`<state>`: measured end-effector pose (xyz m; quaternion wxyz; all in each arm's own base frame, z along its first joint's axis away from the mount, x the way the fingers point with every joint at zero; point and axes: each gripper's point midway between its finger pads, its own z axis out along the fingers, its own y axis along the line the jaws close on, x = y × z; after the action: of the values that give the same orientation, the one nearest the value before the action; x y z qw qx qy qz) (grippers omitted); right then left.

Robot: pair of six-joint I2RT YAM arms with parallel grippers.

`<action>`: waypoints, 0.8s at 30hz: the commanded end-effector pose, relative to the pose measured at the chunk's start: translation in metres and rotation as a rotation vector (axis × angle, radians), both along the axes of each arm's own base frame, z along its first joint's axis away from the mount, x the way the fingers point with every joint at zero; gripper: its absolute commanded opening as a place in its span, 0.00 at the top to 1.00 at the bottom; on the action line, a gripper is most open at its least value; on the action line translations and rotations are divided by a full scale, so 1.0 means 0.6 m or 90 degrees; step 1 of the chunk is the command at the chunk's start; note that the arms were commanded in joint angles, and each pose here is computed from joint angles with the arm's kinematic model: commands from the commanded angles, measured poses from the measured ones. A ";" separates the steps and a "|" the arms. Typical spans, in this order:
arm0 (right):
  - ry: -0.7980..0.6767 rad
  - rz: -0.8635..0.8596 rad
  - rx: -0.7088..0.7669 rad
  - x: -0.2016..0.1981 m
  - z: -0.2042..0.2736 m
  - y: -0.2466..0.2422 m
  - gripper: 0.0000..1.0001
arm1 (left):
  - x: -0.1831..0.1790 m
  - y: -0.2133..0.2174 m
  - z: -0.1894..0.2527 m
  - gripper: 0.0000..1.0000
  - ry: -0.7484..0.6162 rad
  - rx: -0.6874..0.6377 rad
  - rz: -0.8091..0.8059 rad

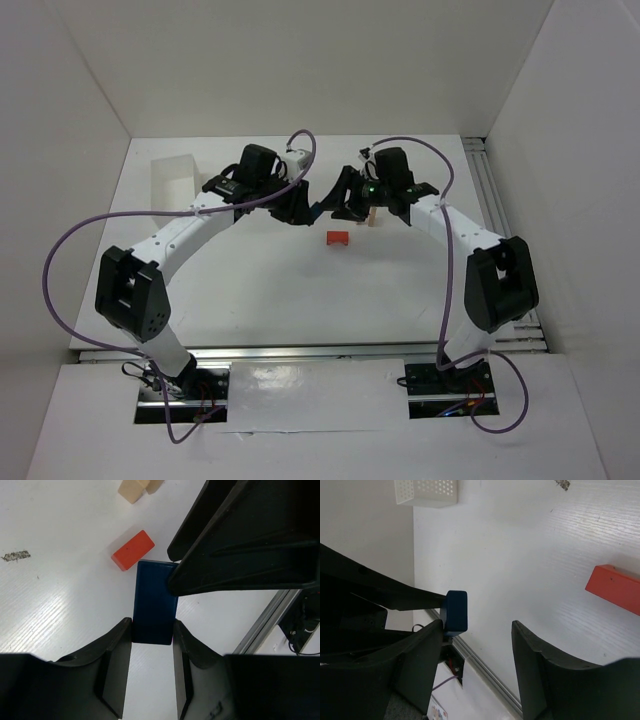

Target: Build the wood block tower

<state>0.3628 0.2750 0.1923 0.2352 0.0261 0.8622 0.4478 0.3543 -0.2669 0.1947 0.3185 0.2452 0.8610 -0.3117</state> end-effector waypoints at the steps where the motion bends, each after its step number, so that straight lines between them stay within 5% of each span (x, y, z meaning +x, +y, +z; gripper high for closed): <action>1: -0.054 0.034 0.027 0.010 0.033 0.022 0.37 | -0.006 -0.009 0.036 1.00 -0.040 -0.029 -0.029; 9: -0.051 0.053 0.047 0.007 0.033 0.037 0.42 | -0.008 -0.010 0.037 1.00 -0.043 -0.031 -0.036; 18: -0.061 0.054 0.067 0.023 0.045 0.048 0.73 | -0.008 -0.012 0.031 1.00 -0.035 -0.031 -0.041; 24: -0.104 -0.008 0.000 0.045 0.065 0.019 0.88 | -0.013 -0.006 0.023 0.95 -0.026 -0.018 -0.040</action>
<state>0.3710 0.2942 0.2005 0.2323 0.0047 0.8464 0.4792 0.3517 -0.2682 0.1930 0.3148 0.2509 0.8587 -0.3171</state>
